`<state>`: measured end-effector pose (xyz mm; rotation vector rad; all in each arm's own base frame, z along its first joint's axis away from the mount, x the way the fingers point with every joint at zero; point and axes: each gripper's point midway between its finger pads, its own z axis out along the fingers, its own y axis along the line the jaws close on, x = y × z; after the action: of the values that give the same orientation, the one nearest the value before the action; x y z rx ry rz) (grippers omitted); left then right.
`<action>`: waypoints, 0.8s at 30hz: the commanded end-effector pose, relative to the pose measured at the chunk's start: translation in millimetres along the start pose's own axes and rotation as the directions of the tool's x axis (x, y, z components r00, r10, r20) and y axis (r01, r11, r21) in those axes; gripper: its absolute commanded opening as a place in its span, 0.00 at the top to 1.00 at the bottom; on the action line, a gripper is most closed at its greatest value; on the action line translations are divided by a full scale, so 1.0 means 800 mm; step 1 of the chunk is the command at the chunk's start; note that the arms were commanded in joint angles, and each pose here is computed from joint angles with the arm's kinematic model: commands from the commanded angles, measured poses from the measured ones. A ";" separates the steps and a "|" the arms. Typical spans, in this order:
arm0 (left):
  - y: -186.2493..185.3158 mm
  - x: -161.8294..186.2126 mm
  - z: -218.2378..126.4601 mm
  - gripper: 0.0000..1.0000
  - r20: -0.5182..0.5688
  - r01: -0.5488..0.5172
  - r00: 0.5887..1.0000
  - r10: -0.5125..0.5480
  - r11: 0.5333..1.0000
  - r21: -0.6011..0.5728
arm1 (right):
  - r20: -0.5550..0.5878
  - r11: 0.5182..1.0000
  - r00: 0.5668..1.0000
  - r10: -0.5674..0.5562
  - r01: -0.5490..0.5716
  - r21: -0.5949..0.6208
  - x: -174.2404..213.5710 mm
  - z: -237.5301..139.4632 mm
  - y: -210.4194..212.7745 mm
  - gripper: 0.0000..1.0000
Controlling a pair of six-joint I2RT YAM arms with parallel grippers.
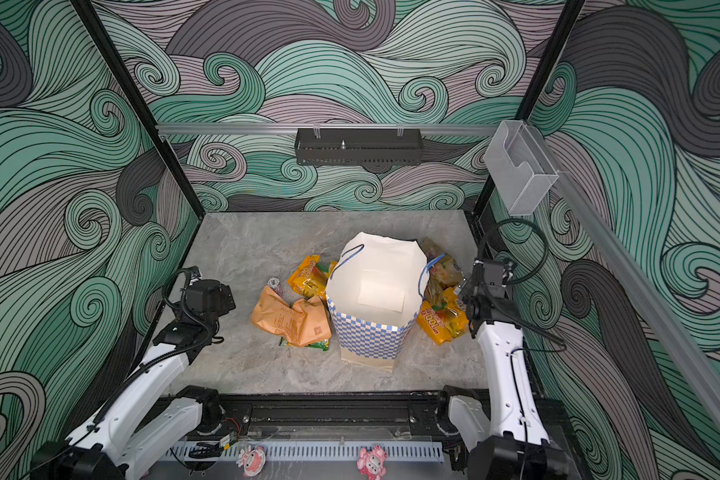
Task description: Take the snacks out of the paper bag
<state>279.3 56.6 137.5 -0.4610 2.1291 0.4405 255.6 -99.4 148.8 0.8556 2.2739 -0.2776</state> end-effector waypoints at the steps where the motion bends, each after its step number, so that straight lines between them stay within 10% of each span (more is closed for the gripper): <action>1: -0.021 -0.022 0.012 0.01 0.064 0.007 0.998 -0.010 0.998 0.056 | 0.158 0.995 0.984 0.080 -0.069 -0.077 -0.004 0.015 0.007 0.10; 11: -0.072 -0.018 0.075 0.01 0.082 -0.067 0.995 0.054 0.984 0.165 | 0.348 0.947 0.903 -0.253 0.305 -0.102 0.017 0.056 0.091 0.01; 24: -0.098 -0.020 0.131 0.01 0.139 -0.072 0.990 0.029 0.946 0.315 | 0.499 0.863 0.821 -0.278 0.441 -0.244 -0.009 0.097 0.188 0.01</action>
<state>382.7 55.2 67.3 -0.2610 2.1106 0.2437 382.2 -32.1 74.7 0.2026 2.0701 -0.2839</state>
